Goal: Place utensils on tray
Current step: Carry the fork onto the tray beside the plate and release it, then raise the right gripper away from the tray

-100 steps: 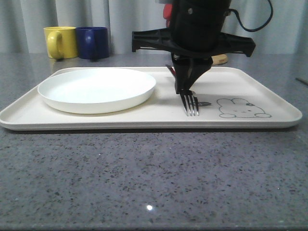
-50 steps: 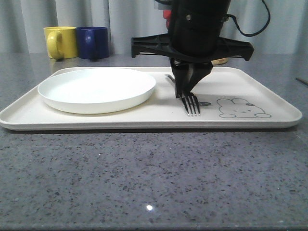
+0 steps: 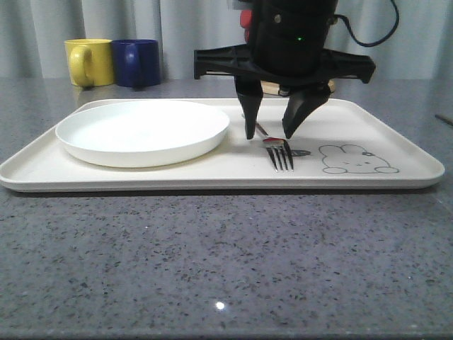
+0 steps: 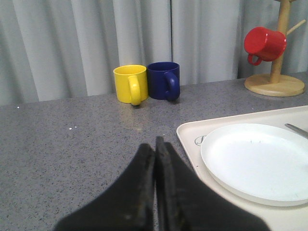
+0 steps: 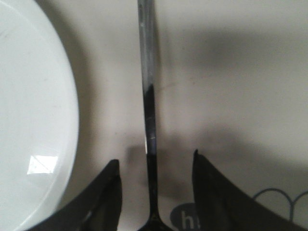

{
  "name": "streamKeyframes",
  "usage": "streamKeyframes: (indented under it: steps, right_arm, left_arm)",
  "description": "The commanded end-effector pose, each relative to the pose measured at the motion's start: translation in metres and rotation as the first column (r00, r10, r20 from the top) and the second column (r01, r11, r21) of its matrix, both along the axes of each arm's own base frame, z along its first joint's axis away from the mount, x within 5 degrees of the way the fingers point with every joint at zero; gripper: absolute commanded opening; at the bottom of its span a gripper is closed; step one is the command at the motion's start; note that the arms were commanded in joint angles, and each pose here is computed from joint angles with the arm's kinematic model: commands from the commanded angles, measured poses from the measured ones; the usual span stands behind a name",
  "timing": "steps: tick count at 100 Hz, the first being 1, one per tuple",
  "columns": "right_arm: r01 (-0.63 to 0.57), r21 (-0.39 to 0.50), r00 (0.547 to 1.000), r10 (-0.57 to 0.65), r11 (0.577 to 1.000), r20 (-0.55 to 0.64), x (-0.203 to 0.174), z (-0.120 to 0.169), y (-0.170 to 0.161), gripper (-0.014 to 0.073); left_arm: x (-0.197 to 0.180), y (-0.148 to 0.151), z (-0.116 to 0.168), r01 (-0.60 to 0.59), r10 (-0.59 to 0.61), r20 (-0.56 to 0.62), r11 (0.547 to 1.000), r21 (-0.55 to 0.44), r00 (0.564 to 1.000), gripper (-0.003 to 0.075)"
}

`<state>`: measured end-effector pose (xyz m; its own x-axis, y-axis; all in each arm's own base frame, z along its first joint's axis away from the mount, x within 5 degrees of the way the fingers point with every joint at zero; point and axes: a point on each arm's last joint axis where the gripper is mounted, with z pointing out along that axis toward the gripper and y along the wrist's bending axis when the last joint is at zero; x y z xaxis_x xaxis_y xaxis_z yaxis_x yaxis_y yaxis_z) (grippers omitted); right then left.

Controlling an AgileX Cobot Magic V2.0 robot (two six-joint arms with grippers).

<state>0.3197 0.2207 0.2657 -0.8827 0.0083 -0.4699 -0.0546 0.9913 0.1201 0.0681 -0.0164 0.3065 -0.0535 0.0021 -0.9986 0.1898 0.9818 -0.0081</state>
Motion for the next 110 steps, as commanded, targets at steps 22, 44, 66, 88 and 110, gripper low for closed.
streamKeyframes:
  steps: [22, 44, 66, 88, 110]
  right_arm:
    - [-0.058, -0.044, 0.979, 0.065, 0.997, 0.191, -0.008, 0.088, -0.035, 0.0365]
    - [0.025, -0.117, 0.988, -0.007, 0.993, 0.155, 0.001, 0.1, -0.098, 0.0365]
    - [0.101, -0.15, 0.993, -0.09, 0.984, 0.076, 0.014, 0.093, -0.161, 0.0363]
    - [0.147, -0.126, 0.989, -0.147, 0.981, 0.009, 0.017, 0.073, -0.211, 0.0363]
    - [0.139, -0.106, 0.989, -0.144, 0.985, -0.04, 0.014, 0.048, -0.231, 0.0363]
  left_arm:
    - [0.0, 0.003, 0.015, -0.033, 0.035, 0.087, 0.999, -0.024, 0.996, -0.0019]
    - [0.0, 0.003, 0.015, -0.033, 0.035, 0.087, 0.999, -0.024, 0.996, -0.0019]
    - [0.0, 0.003, 0.015, -0.033, 0.035, 0.087, 0.999, -0.024, 0.996, -0.0019]
    - [0.0, 0.003, 0.015, -0.033, 0.035, 0.087, 0.999, -0.024, 0.996, -0.0019]
    - [0.0, 0.003, 0.015, -0.033, 0.035, 0.087, 0.999, -0.024, 0.996, -0.0019]
